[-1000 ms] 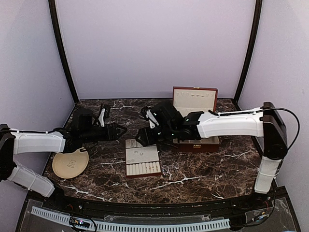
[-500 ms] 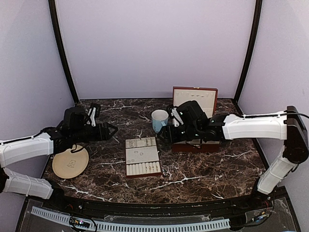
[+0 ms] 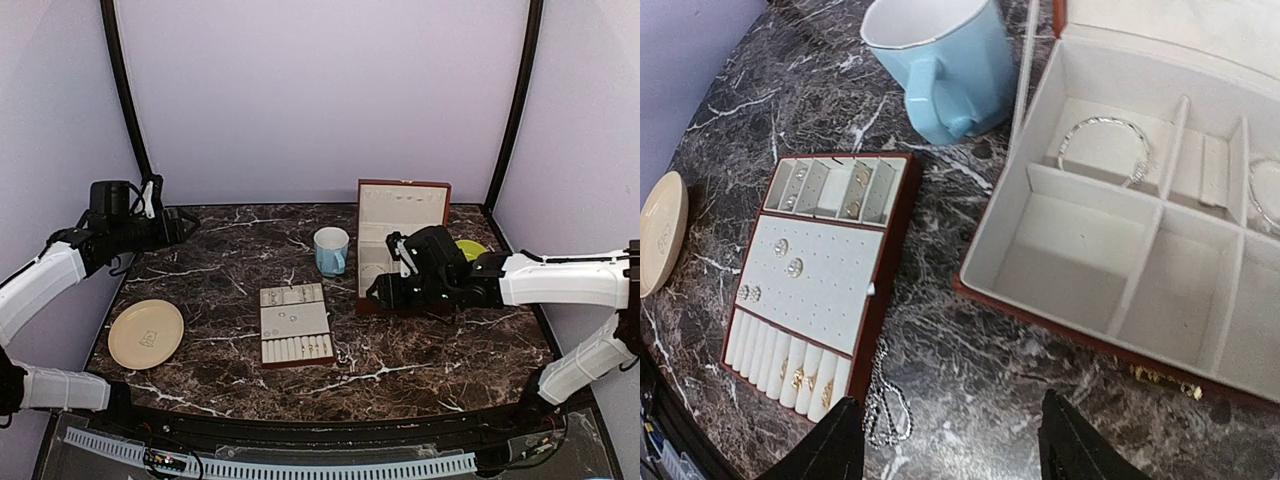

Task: Organize the mixed jewelry
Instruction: Adjust the jewelry box at the center of the board.

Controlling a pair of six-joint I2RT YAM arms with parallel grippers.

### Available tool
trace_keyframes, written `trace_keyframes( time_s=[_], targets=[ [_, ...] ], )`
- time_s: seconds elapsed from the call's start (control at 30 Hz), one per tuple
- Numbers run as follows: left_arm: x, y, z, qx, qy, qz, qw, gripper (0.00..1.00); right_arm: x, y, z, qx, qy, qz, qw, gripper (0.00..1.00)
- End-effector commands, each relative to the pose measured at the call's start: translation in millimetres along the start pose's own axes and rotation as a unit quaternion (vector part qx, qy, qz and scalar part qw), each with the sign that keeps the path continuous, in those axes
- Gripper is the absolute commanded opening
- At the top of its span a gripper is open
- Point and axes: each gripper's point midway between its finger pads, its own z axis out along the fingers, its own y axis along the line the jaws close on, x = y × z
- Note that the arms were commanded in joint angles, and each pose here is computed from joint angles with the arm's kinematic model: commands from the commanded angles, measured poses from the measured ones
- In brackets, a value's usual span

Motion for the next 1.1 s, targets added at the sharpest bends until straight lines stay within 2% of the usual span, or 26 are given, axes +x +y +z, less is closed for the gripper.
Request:
trace_keyframes(
  time_s=[0.0, 0.13, 0.2, 0.43, 0.6, 0.8, 1.07],
  targets=[
    [-25, 11, -16, 0.001, -0.021, 0.018, 1.000, 0.75, 13, -23, -21, 0.024, -0.013, 0.058, 0.998, 0.58],
    [-38, 23, -15, -0.024, -0.049, 0.039, 0.998, 0.74, 35, -46, -26, 0.054, -0.007, 0.093, 0.994, 0.55],
    [-39, 28, -12, -0.034, -0.052, 0.052, 0.997, 0.75, 32, -54, -30, 0.066, -0.016, 0.101, 0.993, 0.56],
    [-23, 37, -5, -0.038, -0.046, 0.058, 0.997, 0.74, -13, -81, -27, 0.121, -0.030, 0.103, 0.987, 0.58],
    [-24, 35, -11, -0.038, -0.054, 0.064, 0.996, 0.74, -34, -108, -7, 0.180, -0.001, 0.087, 0.980, 0.59],
    [-26, 29, -17, -0.030, -0.061, 0.068, 0.995, 0.75, -38, -129, 19, 0.224, 0.035, 0.068, 0.971, 0.50],
    [-26, 25, -18, -0.019, -0.062, 0.065, 0.996, 0.75, -16, -143, 40, 0.243, 0.063, 0.058, 0.966, 0.40]
  ],
)
